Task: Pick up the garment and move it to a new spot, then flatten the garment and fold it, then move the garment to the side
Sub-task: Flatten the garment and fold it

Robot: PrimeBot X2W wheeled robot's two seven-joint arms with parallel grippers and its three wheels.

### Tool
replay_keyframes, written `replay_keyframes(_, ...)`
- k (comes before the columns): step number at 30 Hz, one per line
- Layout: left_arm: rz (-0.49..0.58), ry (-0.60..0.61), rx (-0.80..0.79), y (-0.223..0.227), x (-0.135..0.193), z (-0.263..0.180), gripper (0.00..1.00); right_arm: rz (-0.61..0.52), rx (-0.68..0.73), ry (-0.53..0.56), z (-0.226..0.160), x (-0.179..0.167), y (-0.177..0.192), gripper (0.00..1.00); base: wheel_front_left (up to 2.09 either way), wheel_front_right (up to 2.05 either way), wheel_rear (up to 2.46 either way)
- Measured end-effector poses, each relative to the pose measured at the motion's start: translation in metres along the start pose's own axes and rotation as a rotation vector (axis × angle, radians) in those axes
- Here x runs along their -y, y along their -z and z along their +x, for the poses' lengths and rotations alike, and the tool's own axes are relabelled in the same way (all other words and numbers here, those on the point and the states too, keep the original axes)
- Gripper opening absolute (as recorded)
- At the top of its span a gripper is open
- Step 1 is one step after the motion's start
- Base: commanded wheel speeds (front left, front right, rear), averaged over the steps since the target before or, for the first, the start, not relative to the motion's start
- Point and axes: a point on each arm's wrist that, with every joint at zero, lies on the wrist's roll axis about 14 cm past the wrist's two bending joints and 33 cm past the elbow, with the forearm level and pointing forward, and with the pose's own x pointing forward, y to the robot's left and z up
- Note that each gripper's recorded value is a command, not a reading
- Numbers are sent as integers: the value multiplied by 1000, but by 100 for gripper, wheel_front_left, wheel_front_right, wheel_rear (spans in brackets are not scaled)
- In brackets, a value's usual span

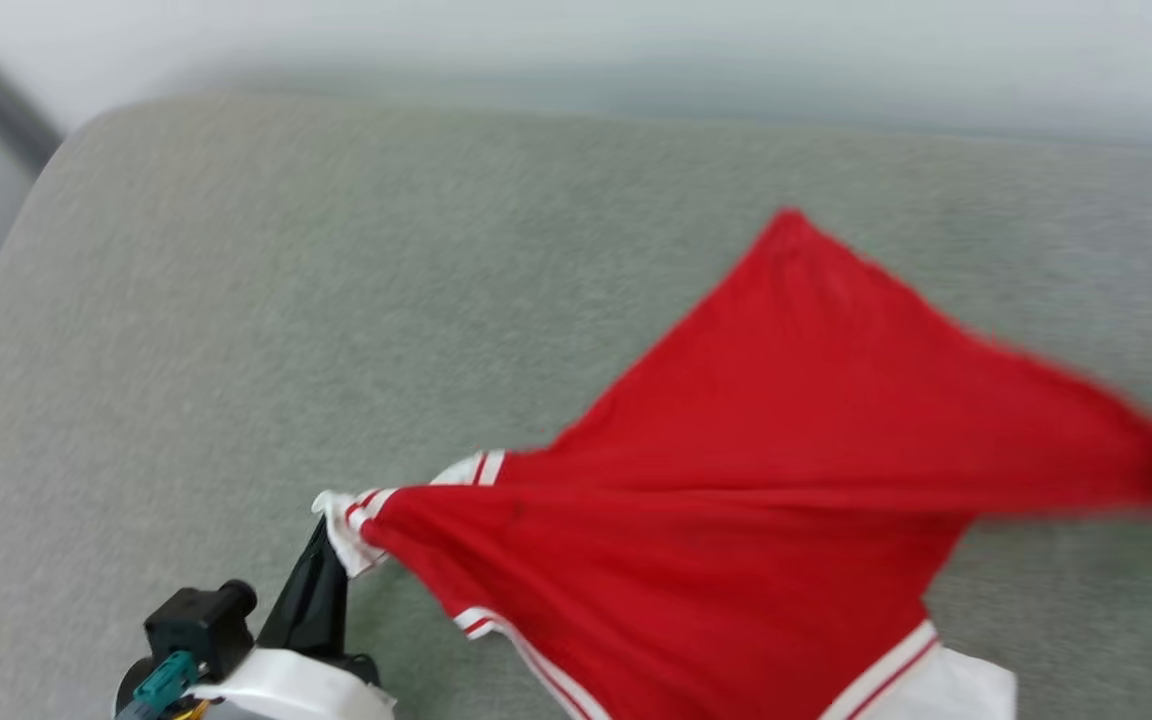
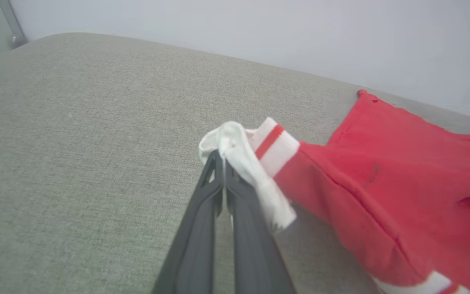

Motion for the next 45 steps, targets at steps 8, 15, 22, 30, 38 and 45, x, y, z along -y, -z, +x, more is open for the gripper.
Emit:
replay_keyframes(8,15,51,-13,-3,14,2,0,207,-266,-21,-32,5,176,0,0,0,0)
replay_keyframes(15,20,99,-34,0,30,9,0,382,-261,-51,-43,-13,236,100,0,0,0)
replay_keyframes(22,21,129,-35,-3,40,13,0,365,165,62,-48,23,150,100,0,0,0)
replay_keyframes(30,17,164,15,-18,54,33,0,295,513,56,-39,28,38,100,0,0,0)
replay_keyframes(38,4,180,41,-21,63,50,0,120,266,-122,14,-31,-1,100,0,0,0)
replay_keyframes(45,-14,184,36,-15,65,61,0,-16,-17,-188,52,-65,2,100,0,0,0)
